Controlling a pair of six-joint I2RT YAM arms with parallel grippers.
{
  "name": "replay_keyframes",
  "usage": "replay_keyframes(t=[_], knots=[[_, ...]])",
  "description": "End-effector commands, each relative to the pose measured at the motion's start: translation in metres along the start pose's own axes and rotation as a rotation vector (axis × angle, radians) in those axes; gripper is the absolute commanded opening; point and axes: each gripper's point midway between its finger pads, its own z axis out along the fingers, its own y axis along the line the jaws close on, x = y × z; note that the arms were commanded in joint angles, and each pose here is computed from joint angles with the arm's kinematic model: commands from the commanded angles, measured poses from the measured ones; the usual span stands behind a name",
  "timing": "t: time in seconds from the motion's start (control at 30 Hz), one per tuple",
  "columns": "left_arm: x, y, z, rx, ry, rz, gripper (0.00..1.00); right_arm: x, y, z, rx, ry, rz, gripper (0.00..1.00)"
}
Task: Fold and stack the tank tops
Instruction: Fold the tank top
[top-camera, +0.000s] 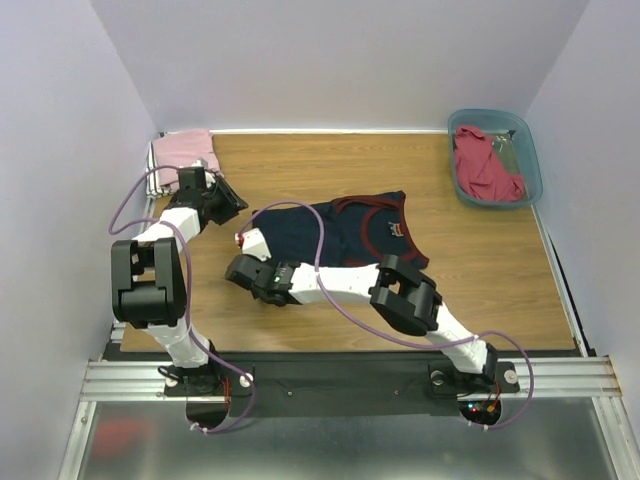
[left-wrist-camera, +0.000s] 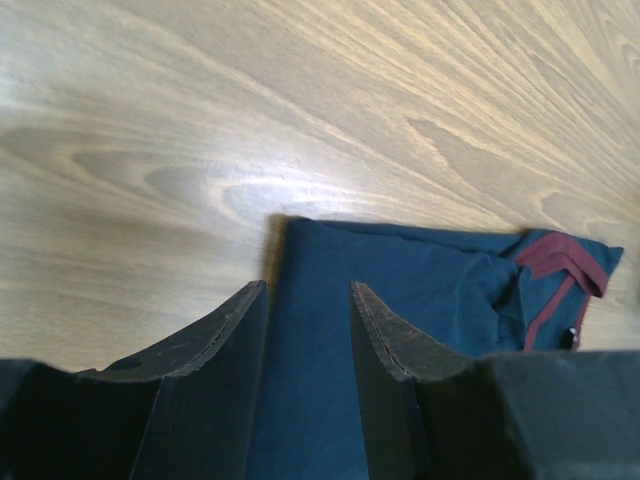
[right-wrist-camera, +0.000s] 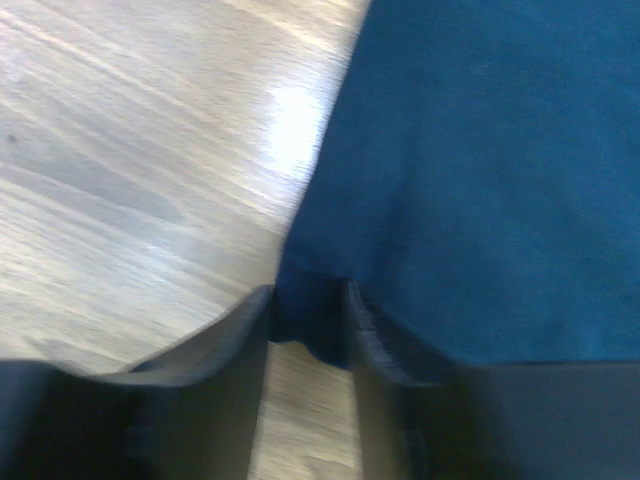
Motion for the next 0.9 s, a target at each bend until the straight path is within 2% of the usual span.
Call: replay_keyframes(t=[0.0, 0.03, 0.07, 0.2, 0.23, 0.33, 0.43, 0.67, 0.87], knots=[[0.002, -0.020, -0.017, 0.090, -0.037, -0.017, 0.50, 0.038, -0.017, -0.010, 0.023, 0.095, -0.019, 0.35], [0.012, -0.014, -0.016, 0.089, -0.028, -0.031, 0.50, 0.043, -0.021, -0.013, 0.024, 0.107, -0.019, 0.30], [0.027, -0.011, -0.017, 0.085, -0.011, -0.050, 0.50, 0.047, -0.026, -0.021, 0.016, 0.114, -0.018, 0.19], [0.041, -0.009, -0.020, 0.096, -0.032, -0.088, 0.49, 0.046, -0.031, -0.045, -0.052, 0.118, -0.002, 0.18], [0.059, -0.014, -0.018, 0.108, -0.005, -0.083, 0.49, 0.045, -0.032, -0.054, -0.080, 0.116, 0.009, 0.19], [0.081, -0.018, -0.017, 0.115, 0.023, -0.068, 0.51, 0.050, -0.035, -0.063, -0.109, 0.126, 0.008, 0.22], [0.089, -0.008, -0.015, 0.075, 0.010, -0.083, 0.51, 0.047, -0.032, -0.071, -0.142, 0.128, 0.015, 0.23], [0.096, 0.012, -0.016, -0.018, -0.003, -0.115, 0.51, 0.046, -0.032, -0.075, -0.148, 0.127, 0.024, 0.27], [0.089, 0.020, -0.026, -0.069, -0.059, -0.111, 0.51, 0.046, -0.030, -0.076, -0.166, 0.131, 0.001, 0.41]])
